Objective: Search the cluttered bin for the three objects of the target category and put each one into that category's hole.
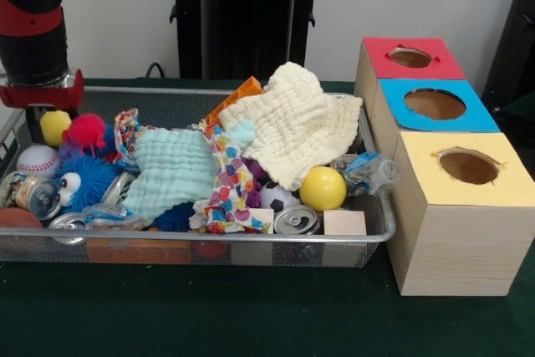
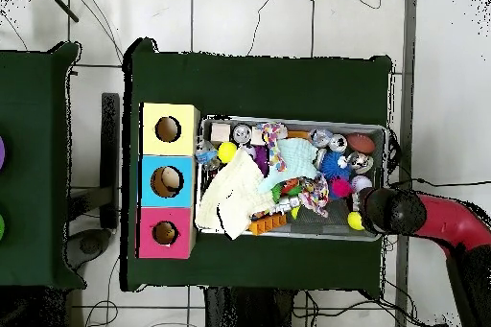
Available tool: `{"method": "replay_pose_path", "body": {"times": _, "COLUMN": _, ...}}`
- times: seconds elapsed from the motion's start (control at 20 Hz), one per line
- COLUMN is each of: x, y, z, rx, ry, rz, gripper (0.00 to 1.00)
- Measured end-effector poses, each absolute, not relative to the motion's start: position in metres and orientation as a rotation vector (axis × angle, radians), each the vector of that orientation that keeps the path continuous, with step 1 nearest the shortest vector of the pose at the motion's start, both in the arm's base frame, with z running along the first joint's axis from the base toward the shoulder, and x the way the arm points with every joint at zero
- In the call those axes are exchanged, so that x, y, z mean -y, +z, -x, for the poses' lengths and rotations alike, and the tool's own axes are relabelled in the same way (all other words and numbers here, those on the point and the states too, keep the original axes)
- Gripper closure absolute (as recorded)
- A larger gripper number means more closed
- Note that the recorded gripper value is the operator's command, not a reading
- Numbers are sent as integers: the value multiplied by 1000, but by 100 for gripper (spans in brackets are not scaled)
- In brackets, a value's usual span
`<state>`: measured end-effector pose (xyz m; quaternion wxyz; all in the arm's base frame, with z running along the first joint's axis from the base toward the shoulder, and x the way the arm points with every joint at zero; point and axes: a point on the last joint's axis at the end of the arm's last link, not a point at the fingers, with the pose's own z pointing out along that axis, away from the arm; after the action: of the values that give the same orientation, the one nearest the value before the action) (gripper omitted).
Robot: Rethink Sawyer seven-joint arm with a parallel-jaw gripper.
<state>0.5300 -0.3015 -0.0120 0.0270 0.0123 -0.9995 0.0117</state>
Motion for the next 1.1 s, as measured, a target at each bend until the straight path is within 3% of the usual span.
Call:
{"method": "replay_pose_path", "body": {"times": 0.4, "x": 296, "y": 37, "z": -555, "rx": 3089, "ry": 74, "rz": 62, "gripper": 0}}
{"method": "replay_pose_path", "body": {"times": 1.1, "x": 274, "y": 75, "z": -581, "rx": 3091, "ry": 38, "rz": 187, "gripper": 0}}
